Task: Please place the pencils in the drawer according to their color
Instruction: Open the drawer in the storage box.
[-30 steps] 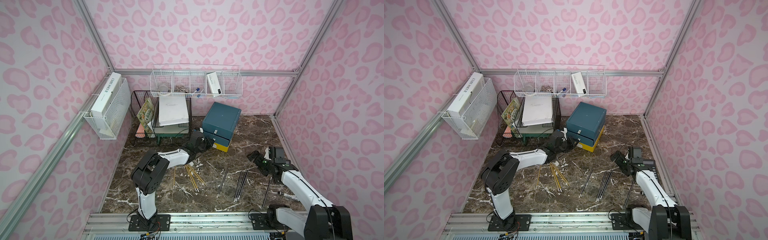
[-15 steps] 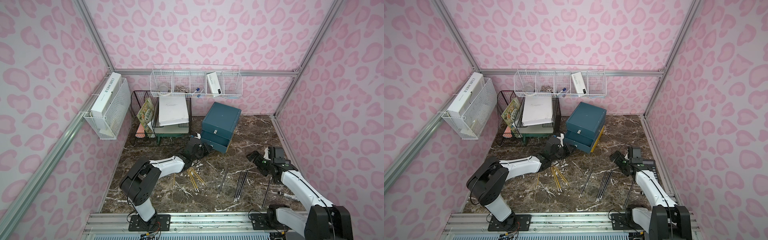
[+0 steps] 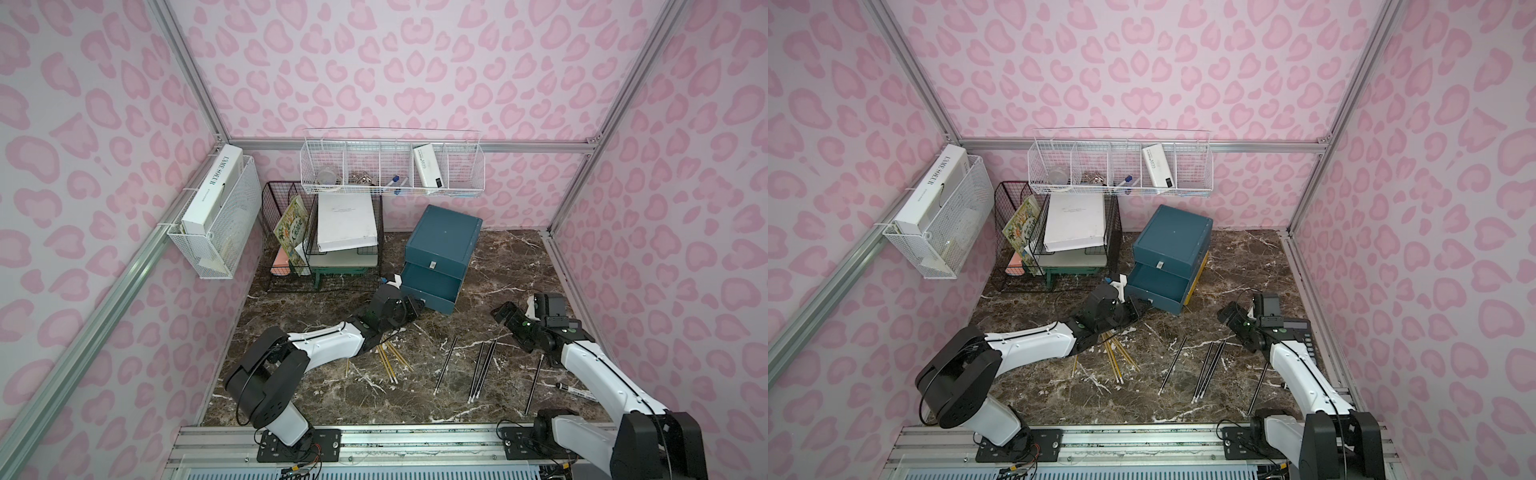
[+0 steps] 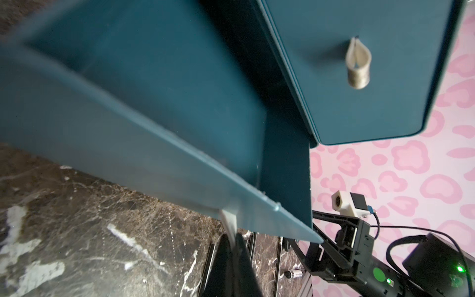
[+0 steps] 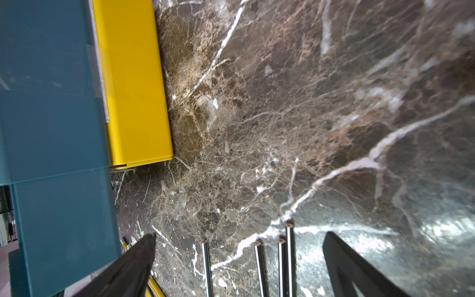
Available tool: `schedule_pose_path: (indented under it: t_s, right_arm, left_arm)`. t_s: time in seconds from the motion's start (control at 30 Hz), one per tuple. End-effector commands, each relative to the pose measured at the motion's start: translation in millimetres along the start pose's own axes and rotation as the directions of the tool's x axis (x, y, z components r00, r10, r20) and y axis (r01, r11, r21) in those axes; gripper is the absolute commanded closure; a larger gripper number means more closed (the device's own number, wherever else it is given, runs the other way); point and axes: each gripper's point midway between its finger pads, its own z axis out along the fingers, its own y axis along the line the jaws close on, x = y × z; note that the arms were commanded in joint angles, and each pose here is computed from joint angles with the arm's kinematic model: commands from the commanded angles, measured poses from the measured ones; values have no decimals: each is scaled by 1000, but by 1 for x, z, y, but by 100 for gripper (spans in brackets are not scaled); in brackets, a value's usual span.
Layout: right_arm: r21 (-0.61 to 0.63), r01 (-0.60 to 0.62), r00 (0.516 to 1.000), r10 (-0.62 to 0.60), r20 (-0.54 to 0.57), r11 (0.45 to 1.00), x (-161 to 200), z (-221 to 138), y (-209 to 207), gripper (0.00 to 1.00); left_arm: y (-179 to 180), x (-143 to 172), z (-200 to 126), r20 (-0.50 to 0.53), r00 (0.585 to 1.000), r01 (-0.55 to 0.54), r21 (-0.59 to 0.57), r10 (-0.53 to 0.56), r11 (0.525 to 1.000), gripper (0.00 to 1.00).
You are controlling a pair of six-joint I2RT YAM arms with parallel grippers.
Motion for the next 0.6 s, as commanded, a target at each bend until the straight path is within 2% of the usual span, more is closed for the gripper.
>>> schedule_pose_path:
  t_s: [0.0, 0.33, 0.43, 0.57]
  right_arm:
    - [-3, 0, 1000, 0, 12, 1000, -2, 1, 2, 0]
    - [-1, 3, 1000, -3, 13, 1000, -2, 1, 5, 0]
    - [2, 2, 1000, -2, 14, 1000, -2, 1, 5, 0]
    - [6, 6, 1000, -6, 20, 1000, -4, 0, 6, 0]
  left_arm:
    - [3, 0, -6, 10, 1000, -25, -23, 25, 999, 100]
    - [10, 7, -13, -15, 999, -46, -57, 46, 997, 100]
    - [7, 8, -13, -28, 998, -64, -54, 63, 996, 80]
    - [-2, 4, -18, -37, 994, -101, -57, 99, 993, 47]
